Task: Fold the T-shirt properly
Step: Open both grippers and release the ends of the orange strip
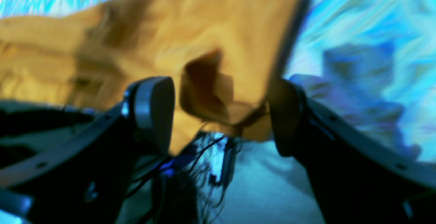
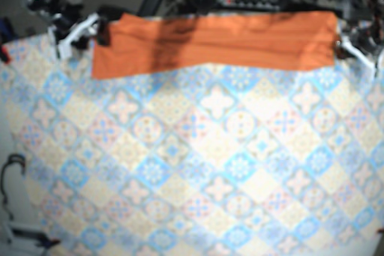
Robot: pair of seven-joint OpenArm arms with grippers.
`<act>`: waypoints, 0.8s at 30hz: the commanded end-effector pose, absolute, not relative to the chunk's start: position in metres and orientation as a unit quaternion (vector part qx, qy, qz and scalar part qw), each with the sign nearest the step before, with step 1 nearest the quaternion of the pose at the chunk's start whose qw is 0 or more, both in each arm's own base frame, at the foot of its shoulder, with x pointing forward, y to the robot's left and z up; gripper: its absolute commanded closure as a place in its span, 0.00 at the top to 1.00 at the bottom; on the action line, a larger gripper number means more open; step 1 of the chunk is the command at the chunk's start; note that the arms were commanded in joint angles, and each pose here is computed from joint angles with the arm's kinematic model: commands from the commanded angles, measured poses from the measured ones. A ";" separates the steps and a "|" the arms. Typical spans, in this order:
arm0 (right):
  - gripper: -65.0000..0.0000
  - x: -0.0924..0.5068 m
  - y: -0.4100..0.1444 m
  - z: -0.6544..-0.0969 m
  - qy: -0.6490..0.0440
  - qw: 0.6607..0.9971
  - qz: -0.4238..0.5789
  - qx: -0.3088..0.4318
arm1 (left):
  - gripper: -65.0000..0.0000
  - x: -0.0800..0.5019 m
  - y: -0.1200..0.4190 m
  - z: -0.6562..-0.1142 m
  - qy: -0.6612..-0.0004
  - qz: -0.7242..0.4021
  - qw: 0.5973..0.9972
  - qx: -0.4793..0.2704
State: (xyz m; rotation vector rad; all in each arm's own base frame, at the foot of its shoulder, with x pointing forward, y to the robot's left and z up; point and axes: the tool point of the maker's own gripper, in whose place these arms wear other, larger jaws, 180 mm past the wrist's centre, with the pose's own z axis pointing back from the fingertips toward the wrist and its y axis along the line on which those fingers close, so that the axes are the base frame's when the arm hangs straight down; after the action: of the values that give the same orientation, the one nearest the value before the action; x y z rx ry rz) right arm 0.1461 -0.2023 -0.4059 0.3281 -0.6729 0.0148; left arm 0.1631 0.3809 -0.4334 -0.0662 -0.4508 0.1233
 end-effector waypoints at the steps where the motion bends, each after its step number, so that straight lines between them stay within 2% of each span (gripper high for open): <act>1: 0.64 0.151 -0.210 -0.395 -0.347 0.925 0.010 0.152 | 0.54 0.174 0.386 -0.421 -0.243 0.054 0.968 -0.030; 9: 0.64 0.149 -0.250 -0.382 -0.365 0.925 -0.018 0.103 | 0.54 0.154 0.390 -0.426 -0.223 0.059 0.973 -0.027; 15: 0.64 0.143 -0.279 -0.373 -0.375 0.924 -0.040 0.067 | 0.55 0.128 0.417 -0.418 -0.198 0.099 0.975 -0.005; 24: 0.64 0.143 -0.279 -0.373 -0.375 0.924 -0.040 0.067 | 0.82 0.122 0.399 -0.418 -0.182 0.161 0.966 -0.089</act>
State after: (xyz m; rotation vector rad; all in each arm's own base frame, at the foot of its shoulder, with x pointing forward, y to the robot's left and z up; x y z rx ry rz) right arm 0.1375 -0.2768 -0.3835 0.1417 -0.7303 -0.1013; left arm 0.1151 0.3903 -0.4280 -0.1958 -0.3431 0.3424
